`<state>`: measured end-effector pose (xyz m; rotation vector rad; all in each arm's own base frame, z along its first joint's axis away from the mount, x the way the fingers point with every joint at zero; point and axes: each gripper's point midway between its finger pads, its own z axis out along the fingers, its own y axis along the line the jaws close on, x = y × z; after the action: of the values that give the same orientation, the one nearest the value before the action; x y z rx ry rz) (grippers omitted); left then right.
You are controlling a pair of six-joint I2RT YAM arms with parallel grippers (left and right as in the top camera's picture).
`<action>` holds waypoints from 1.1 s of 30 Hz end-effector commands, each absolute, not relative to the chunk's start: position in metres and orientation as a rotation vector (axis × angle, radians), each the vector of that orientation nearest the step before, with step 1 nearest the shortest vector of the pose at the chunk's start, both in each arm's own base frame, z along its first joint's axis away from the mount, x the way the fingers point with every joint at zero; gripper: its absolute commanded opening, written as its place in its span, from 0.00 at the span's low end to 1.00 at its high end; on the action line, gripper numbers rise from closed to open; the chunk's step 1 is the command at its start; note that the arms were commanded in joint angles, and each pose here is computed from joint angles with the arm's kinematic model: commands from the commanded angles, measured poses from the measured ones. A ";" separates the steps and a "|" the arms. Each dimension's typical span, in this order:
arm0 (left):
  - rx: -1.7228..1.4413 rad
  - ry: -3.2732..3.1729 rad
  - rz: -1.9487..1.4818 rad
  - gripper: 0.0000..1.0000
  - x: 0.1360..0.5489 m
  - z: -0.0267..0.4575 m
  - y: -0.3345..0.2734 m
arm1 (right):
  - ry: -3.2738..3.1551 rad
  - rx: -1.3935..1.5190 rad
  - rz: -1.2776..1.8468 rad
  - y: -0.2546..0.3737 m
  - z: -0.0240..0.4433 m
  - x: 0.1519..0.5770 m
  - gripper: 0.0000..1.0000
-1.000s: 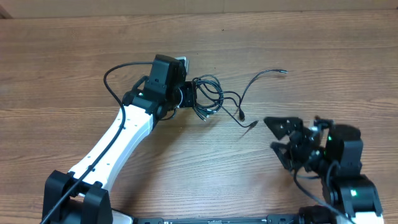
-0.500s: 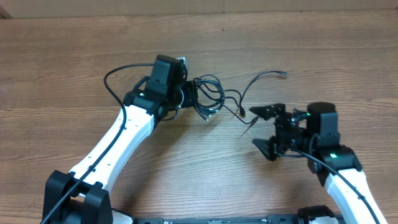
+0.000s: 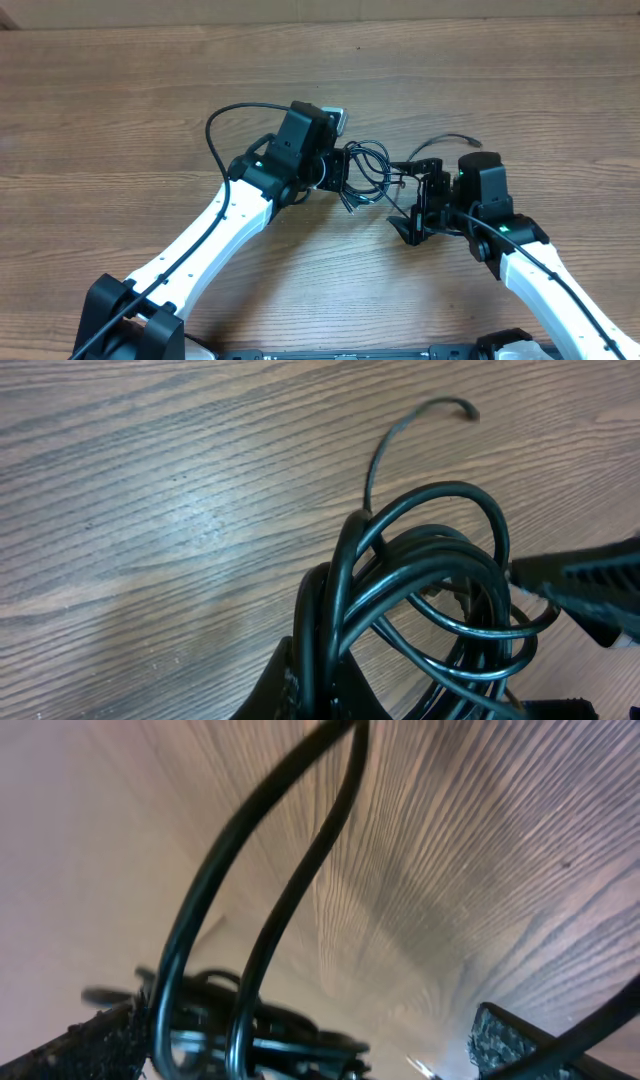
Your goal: Untangle cables
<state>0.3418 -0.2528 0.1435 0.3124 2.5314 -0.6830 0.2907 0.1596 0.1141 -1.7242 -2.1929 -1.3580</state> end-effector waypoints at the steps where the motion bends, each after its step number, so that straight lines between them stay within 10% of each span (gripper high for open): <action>1: 0.352 2.476 -0.703 0.04 0.346 0.161 -0.257 | -2.174 -1.812 -1.346 0.155 0.116 0.302 0.96; 15: 0.366 2.442 -0.707 0.04 0.341 0.177 -0.254 | -2.286 -1.743 -1.295 0.154 0.105 0.297 0.05; 27: 0.375 2.423 -0.453 0.05 0.356 0.170 -0.227 | -2.663 -1.179 -1.414 0.169 0.113 0.286 0.04; 33: 0.404 2.431 -0.406 0.36 0.355 0.166 -0.222 | -2.760 -1.014 -1.399 0.170 0.110 0.278 0.04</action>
<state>0.3445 -0.2314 0.1450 0.4015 2.5034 -0.4843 0.2788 0.1640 0.1013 -1.2116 -2.6609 -1.3568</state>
